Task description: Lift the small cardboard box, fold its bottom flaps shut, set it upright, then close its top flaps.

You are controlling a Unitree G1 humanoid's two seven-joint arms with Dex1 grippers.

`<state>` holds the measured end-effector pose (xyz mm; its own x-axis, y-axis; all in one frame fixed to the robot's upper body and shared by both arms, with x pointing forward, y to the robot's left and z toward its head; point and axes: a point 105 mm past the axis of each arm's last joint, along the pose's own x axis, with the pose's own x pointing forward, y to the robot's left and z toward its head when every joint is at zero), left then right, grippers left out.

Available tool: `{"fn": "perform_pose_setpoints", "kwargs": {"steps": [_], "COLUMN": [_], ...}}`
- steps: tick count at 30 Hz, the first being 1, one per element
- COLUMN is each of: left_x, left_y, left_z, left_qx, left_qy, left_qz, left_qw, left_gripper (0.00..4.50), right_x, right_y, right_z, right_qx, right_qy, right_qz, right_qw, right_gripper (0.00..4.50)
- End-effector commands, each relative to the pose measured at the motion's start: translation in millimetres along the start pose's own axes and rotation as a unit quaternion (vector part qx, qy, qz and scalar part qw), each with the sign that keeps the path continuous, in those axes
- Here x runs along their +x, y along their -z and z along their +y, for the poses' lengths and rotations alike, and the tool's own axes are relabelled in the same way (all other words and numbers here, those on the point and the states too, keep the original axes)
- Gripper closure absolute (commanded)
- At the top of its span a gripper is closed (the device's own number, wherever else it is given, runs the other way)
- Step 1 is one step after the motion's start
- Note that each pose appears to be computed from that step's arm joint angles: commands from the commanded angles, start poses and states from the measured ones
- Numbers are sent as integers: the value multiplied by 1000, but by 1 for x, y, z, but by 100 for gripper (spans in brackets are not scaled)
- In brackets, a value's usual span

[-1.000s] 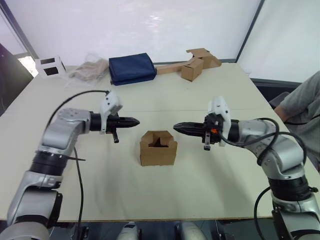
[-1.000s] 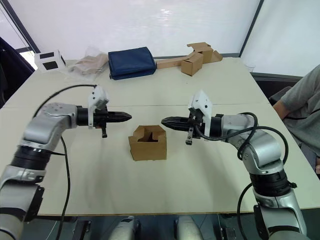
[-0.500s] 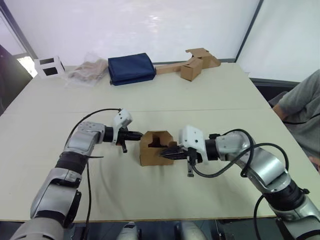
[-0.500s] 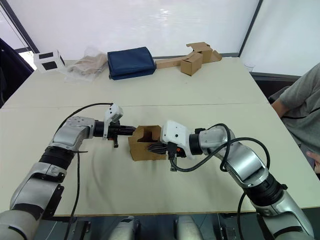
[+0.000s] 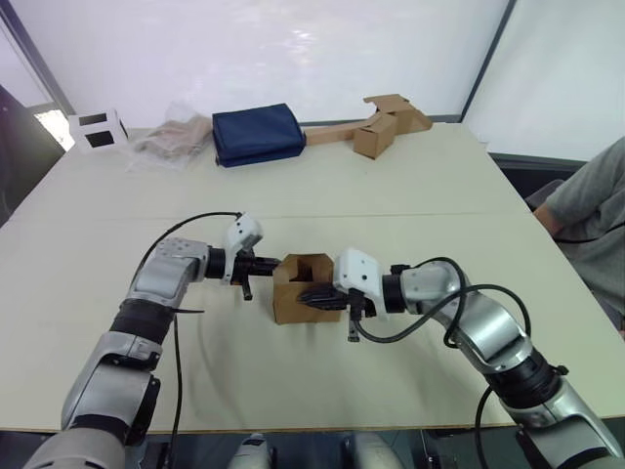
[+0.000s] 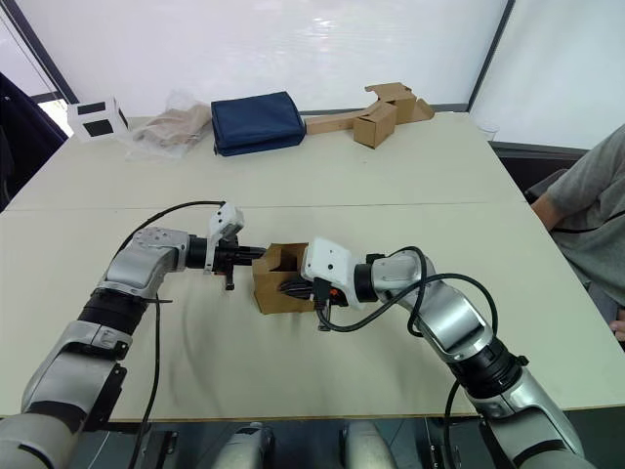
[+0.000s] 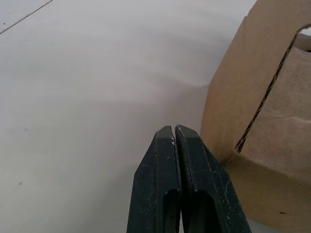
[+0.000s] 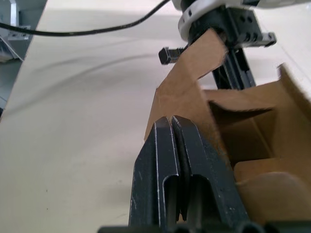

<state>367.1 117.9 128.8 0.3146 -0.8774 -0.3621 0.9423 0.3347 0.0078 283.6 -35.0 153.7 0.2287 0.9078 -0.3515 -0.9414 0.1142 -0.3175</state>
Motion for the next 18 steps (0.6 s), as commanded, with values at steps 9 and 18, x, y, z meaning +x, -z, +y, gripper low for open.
{"fn": "perform_pose_setpoints", "kwargs": {"steps": [9, 18], "left_x": [-12, -71], "left_y": [-9, -29], "left_z": [3, -24], "left_qx": [18, 2], "left_qy": [-25, -11], "left_qz": [-13, -24], "left_qw": [999, 1000], "left_gripper": [444, 444], "right_x": [7, 6], "right_y": [1, -1], "right_z": [-10, -18], "right_qx": [3, -15], "right_qy": [8, 30], "right_qz": [-10, -13], "right_qw": [1000, 999], "right_gripper": [450, 450]}}
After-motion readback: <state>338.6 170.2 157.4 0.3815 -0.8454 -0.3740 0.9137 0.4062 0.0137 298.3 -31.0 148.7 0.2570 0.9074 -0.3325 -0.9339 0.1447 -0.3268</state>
